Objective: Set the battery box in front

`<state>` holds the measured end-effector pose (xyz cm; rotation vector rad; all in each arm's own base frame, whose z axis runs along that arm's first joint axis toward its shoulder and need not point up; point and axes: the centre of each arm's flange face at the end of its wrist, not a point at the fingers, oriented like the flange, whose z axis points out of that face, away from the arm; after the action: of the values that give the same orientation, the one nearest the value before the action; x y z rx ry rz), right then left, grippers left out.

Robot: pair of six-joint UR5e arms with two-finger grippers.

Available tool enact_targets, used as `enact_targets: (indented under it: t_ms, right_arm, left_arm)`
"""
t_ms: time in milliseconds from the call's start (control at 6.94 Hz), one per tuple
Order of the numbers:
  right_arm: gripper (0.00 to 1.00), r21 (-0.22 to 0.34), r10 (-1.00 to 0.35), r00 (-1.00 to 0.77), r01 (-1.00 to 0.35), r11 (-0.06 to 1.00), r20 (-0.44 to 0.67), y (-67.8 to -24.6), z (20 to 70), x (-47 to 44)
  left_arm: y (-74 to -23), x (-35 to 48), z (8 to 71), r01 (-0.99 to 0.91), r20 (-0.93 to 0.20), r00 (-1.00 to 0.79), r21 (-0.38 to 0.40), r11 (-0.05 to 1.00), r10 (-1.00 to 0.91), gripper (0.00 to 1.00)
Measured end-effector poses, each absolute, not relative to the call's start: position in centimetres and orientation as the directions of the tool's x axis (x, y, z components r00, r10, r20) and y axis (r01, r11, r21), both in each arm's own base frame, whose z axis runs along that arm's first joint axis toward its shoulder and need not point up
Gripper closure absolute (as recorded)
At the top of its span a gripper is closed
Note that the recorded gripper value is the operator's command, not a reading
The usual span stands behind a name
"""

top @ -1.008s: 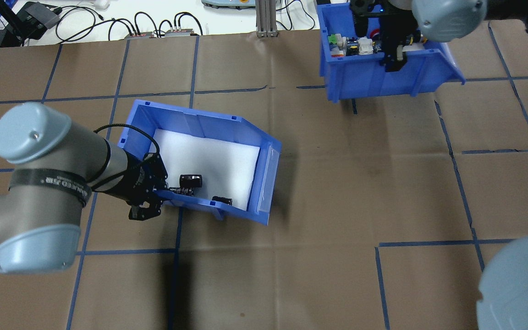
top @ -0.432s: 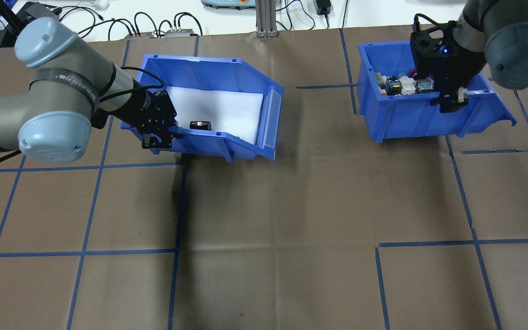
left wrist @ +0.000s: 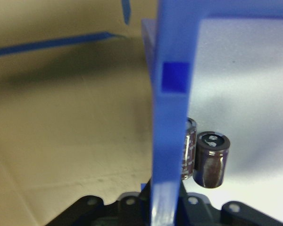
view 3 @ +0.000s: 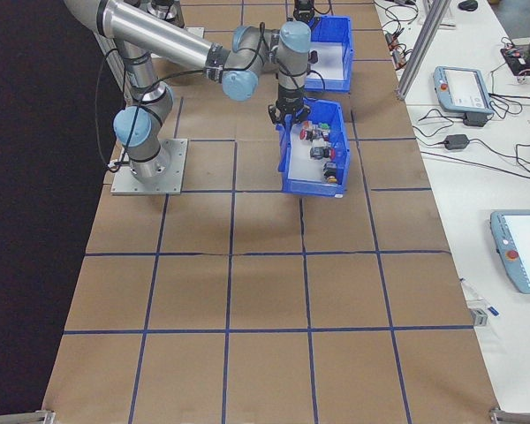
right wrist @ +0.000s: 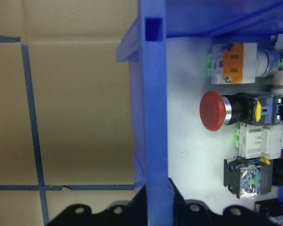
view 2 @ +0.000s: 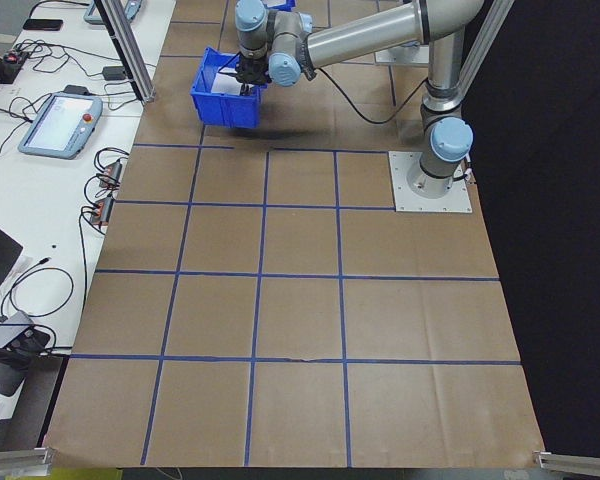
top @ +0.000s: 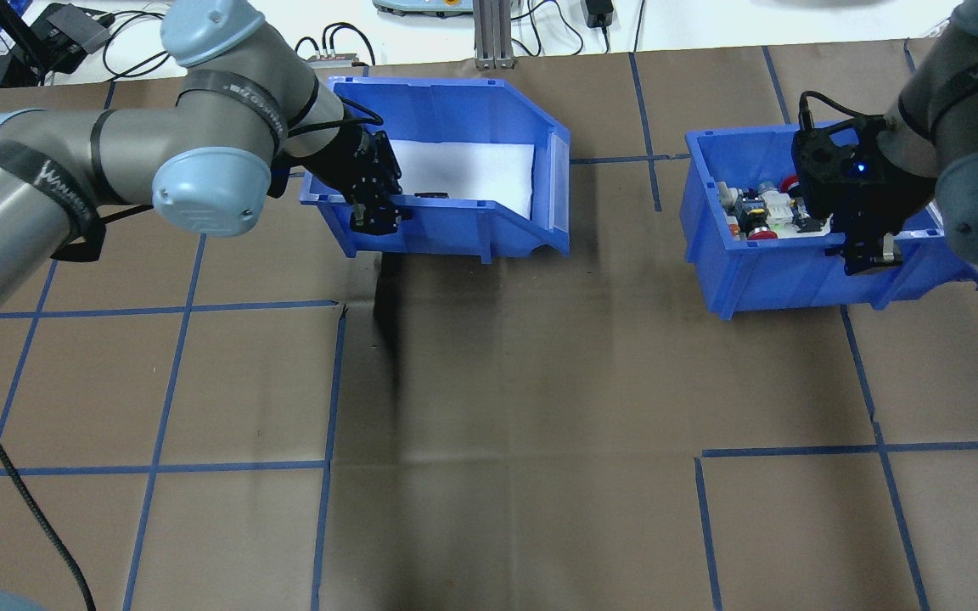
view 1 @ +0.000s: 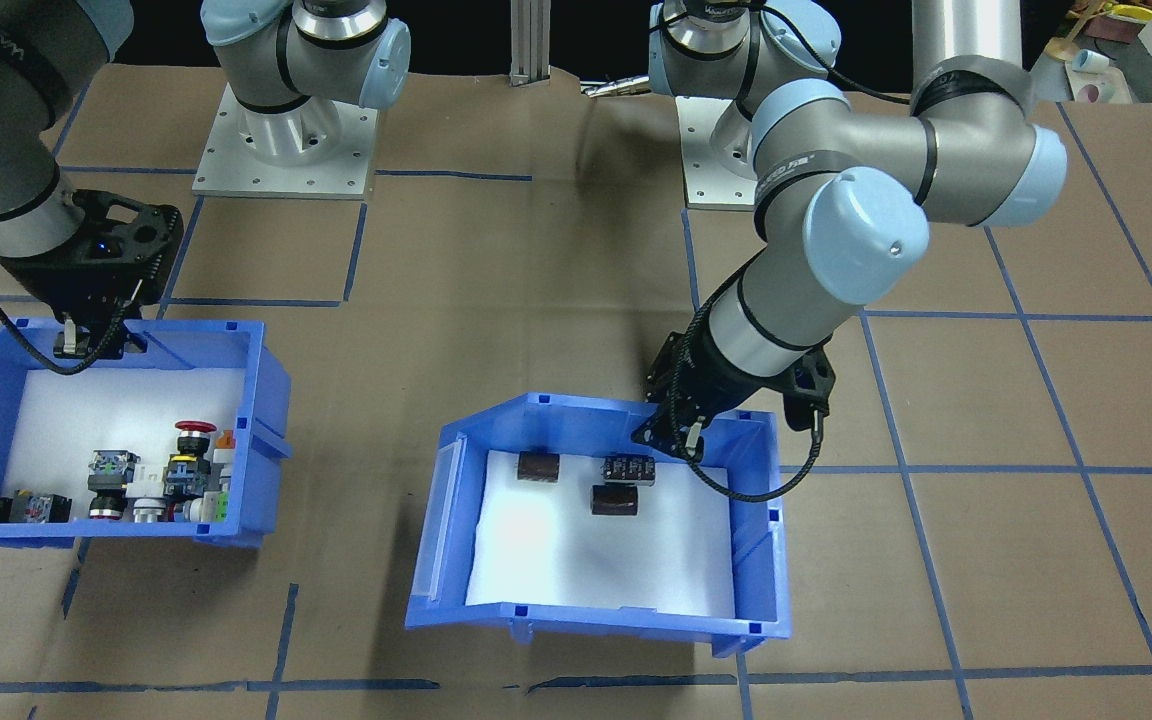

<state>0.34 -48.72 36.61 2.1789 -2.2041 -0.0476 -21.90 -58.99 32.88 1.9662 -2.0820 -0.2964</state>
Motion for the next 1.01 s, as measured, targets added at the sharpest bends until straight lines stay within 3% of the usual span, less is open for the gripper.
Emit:
enact_targets:
  t_ms: [288, 576, 720, 864, 1008]
  right_arm:
    - [0.96, 0.053, -1.000, -0.011, -0.999, 0.011, -0.001, -46.6, 36.1, 0.0]
    - [0.96, 0.050, -1.000, -0.007, -0.999, 0.006, -0.010, -43.7, 35.5, 0.8]
    - [0.96, 0.047, -1.000, -0.003, -0.999, 0.002, -0.014, -41.5, 34.9, 1.5]
    - [0.96, 0.046, -1.000, 0.000, -0.999, 0.000, -0.017, -39.5, 34.5, 2.2]
    - [0.96, 0.046, -1.000, 0.003, -0.999, -0.004, -0.017, -37.4, 34.1, 2.9]
  left_arm:
    - [-61.3, -26.8, 31.0, -0.944, 0.022, 0.005, 0.330, 0.003, -1.000, 1.00]
    - [-62.0, -30.0, 28.9, -0.942, 0.025, -0.019, 0.334, 0.026, -1.000, 1.00]
    - [-62.0, -30.5, 28.4, -0.941, 0.026, -0.028, 0.336, 0.035, -0.999, 0.92]
    - [-62.1, -30.8, 28.0, -0.940, 0.030, -0.032, 0.340, 0.040, -0.999, 0.70]
    - [-62.0, -31.1, 27.7, -0.938, 0.030, -0.035, 0.344, 0.043, -0.999, 0.23]
